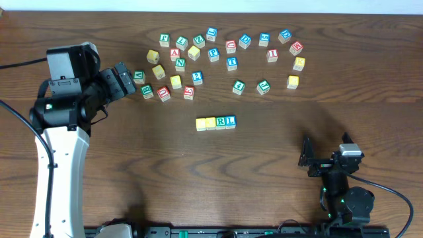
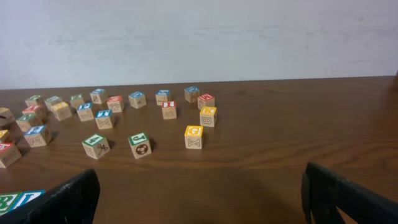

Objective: Spell out CORL

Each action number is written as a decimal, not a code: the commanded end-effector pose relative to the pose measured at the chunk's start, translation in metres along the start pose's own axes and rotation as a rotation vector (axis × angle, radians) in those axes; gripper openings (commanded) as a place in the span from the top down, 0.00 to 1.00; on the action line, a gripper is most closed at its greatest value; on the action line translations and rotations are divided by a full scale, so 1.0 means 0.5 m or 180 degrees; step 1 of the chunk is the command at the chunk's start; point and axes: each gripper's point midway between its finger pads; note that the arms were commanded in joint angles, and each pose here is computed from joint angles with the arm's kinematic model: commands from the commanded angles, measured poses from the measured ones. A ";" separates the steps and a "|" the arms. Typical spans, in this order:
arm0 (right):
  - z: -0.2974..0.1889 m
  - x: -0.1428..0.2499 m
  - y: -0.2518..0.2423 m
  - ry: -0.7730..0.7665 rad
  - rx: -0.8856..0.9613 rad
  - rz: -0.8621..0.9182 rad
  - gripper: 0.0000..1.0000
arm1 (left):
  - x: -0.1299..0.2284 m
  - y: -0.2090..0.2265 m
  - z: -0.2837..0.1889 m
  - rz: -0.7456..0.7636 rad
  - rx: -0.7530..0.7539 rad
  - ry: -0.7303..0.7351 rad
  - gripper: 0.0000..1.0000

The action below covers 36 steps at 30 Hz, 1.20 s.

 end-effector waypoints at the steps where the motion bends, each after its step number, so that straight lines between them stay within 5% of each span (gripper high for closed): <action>1: -0.001 0.000 0.000 -0.0004 -0.0008 -0.0025 0.01 | -0.015 -0.001 -0.009 0.0032 0.0001 -0.0069 0.02; 27: -0.001 0.000 0.000 -0.0004 -0.0008 -0.0025 0.01 | -0.013 0.006 -0.009 0.0052 -0.0063 -0.0061 0.02; 33: -0.001 0.000 0.000 -0.0004 -0.0008 -0.0025 0.01 | -0.063 -0.019 -0.026 0.0727 0.0040 -0.0614 0.02; 36: -0.001 0.000 0.000 -0.0003 -0.0008 -0.0025 0.01 | -0.092 -0.029 -0.053 0.1052 0.0087 -0.1324 0.02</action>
Point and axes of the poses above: each gripper's point midway between its finger pads, its own z axis out along the fingers, its own y axis along the line the jaws close on, x = y × z, and after that the axes turned 5 degrees about z, right-handed
